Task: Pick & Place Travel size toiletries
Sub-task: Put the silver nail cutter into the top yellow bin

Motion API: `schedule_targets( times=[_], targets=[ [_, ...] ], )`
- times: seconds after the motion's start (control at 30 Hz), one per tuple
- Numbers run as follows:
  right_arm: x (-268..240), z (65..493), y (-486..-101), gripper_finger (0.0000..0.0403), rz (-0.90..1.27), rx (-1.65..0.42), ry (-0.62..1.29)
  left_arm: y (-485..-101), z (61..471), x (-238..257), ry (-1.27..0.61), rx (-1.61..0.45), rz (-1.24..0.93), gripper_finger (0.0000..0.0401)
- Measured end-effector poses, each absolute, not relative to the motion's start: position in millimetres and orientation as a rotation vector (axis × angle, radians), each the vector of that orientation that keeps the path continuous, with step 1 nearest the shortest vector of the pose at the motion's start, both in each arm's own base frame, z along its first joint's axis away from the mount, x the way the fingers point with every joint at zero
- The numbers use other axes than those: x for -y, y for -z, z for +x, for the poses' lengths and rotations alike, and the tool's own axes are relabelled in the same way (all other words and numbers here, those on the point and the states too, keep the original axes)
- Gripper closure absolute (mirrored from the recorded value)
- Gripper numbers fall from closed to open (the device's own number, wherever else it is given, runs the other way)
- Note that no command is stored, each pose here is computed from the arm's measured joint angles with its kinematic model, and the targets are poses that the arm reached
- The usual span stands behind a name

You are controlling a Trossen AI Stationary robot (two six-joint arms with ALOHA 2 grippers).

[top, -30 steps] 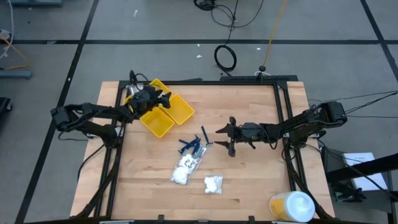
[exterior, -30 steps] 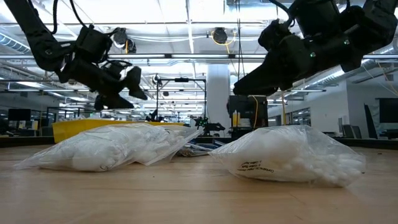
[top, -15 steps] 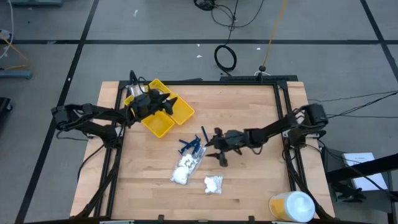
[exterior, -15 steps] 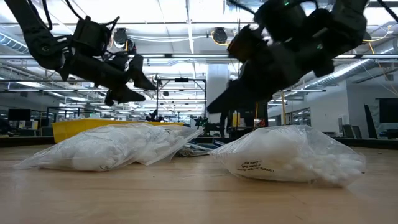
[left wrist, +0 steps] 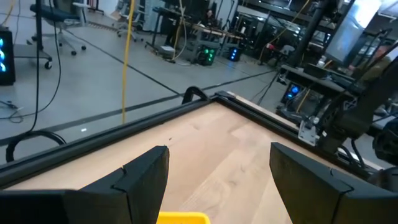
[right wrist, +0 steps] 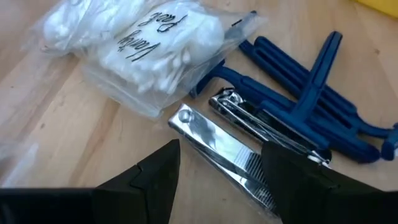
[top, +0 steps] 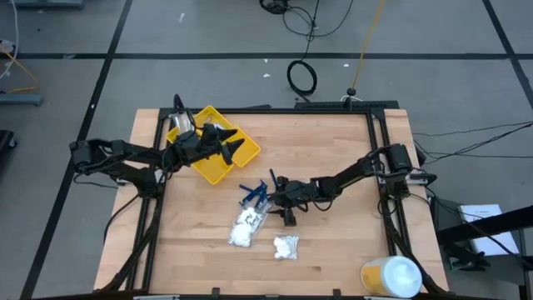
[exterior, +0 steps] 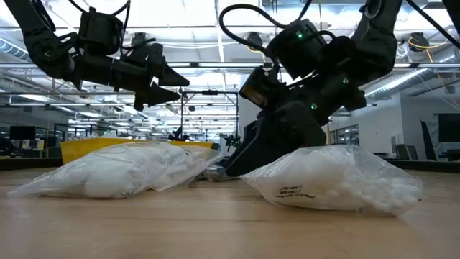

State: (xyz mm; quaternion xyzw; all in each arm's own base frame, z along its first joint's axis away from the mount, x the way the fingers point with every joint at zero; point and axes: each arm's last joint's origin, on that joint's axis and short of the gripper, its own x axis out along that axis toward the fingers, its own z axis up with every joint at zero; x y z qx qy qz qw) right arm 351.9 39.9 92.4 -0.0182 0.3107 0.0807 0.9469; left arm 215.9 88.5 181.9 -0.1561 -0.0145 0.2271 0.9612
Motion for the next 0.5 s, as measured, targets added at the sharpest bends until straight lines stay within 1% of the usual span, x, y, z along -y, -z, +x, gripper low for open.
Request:
schedule_targets(
  times=[0.2, 0.3, 0.4, 0.5],
  targets=[
    [-38.6, 340.8, -99.6, 0.0190, -0.037, -0.758, -0.166, -181.2, 215.8, -88.6, -0.462, 0.022, -0.318, 0.0130],
    [-39.5, 334.1, -108.2, 0.0190, -0.009, -0.803, -0.209, -181.1, 215.8, -88.6, -0.462, 0.021, -0.314, 0.0130],
    [-42.0, 328.0, -119.0, 0.0190, 0.038, -0.826, -0.249, -181.1, 215.8, -88.6, -0.462, 0.020, -0.312, 0.0130],
    [-46.1, 325.1, -125.2, 0.0190, 0.029, -0.819, -0.266, -180.6, 215.8, -88.6, -0.463, 0.015, -0.312, 0.0130]
  ],
)
